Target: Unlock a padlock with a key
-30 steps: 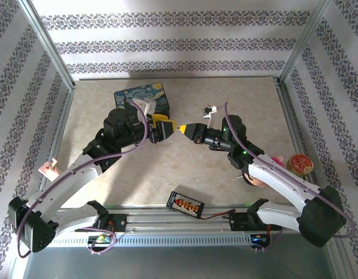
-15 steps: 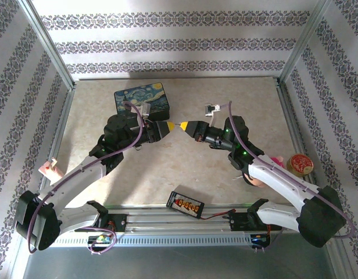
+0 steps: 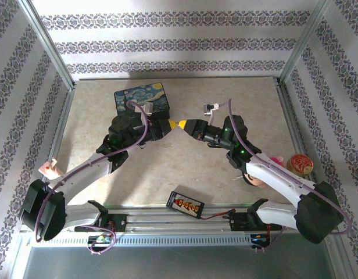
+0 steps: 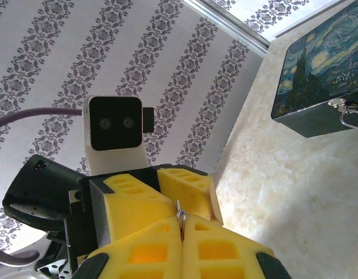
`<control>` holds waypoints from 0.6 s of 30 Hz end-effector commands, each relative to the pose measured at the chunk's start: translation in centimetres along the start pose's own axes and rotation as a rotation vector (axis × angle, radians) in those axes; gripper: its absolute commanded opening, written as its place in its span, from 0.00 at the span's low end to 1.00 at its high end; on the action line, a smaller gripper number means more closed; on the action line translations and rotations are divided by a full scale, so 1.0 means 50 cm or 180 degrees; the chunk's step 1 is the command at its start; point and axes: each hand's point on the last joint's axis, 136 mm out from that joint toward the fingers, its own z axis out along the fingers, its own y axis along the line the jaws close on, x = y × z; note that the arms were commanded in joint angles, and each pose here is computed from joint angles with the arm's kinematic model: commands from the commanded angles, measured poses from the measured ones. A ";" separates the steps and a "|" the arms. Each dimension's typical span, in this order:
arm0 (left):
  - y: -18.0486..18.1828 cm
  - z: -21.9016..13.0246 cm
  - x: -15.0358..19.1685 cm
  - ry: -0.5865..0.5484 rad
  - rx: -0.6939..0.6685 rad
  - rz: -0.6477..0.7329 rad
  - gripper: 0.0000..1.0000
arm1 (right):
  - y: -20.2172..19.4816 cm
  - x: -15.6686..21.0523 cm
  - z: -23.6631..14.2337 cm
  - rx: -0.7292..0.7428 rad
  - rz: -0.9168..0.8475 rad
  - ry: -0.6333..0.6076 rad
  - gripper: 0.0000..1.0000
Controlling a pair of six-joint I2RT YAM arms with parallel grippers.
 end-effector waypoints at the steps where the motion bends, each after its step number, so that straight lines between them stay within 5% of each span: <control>1: -0.037 -0.003 -0.025 -0.0151 0.0248 0.0125 0.19 | 0.021 -0.003 -0.001 -0.0156 -0.0034 -0.0008 0.00; 18: -0.046 -0.001 -0.028 -0.0153 0.0311 0.0139 0.00 | 0.014 0.005 0.006 -0.0151 -0.0004 0.0036 0.00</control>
